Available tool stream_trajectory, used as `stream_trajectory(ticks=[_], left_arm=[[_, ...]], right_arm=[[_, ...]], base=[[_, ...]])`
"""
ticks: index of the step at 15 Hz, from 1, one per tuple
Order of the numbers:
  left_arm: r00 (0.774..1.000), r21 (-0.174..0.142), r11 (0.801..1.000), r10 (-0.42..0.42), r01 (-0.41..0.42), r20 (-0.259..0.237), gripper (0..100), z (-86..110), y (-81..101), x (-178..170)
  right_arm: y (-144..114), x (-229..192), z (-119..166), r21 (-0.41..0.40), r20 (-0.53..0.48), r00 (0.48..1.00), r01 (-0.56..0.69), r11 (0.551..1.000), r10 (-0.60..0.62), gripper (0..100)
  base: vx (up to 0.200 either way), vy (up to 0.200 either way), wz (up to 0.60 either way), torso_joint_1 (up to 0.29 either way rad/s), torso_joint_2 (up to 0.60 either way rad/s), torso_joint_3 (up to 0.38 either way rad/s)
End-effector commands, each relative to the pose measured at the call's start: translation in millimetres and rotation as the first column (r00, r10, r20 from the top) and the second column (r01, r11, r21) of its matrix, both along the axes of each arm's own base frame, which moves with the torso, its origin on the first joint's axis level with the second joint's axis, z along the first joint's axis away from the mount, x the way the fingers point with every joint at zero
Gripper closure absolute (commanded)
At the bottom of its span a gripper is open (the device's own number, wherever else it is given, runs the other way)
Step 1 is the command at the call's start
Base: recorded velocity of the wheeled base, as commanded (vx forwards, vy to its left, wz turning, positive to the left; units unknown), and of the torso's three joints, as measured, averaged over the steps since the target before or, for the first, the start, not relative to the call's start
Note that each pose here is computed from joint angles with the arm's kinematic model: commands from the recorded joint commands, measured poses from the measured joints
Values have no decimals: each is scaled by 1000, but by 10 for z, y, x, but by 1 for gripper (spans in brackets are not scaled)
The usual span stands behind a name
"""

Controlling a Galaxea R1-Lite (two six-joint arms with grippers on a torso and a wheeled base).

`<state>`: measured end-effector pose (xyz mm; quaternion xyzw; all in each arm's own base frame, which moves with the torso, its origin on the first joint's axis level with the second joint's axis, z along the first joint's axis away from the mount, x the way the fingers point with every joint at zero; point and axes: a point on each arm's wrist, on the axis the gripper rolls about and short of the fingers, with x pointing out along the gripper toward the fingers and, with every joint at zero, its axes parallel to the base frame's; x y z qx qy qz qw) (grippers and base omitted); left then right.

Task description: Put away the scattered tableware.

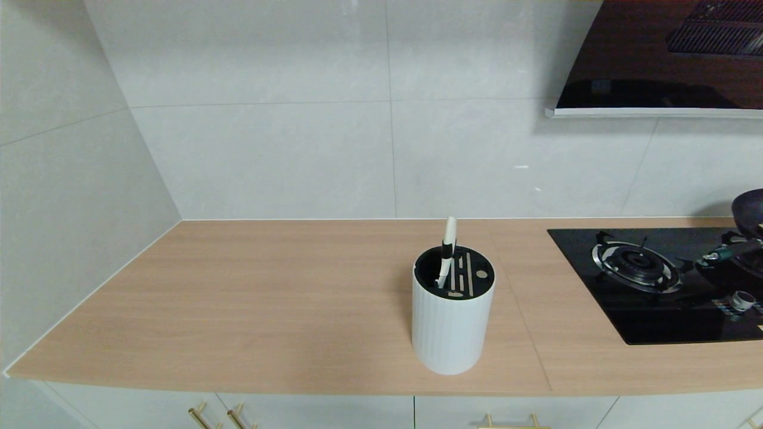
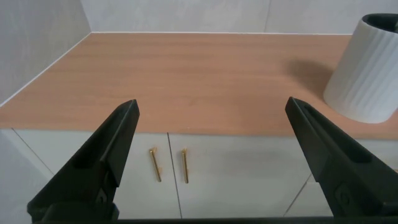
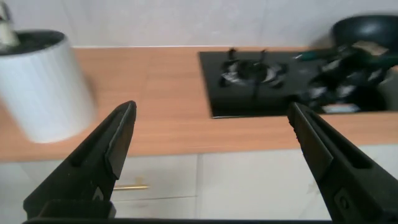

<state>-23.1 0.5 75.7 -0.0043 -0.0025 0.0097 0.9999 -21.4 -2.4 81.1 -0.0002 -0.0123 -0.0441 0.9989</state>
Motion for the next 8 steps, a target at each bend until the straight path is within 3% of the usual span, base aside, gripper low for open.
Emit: stream_trajectory(ticks=[1,8], left_arm=[[1000,-1,1000,1,-1,-3,0,0,0,3],[1000,-1,1000,1,-1,-3,0,0,0,3]], right_arm=[[28,-20,-68,6,-50,992,-112,994,113,0],[23,-14,-48,3,-21,996,-88,996,88,0]], base=[[0,0,0,0,0,0],[0,0,0,0,0,0]])
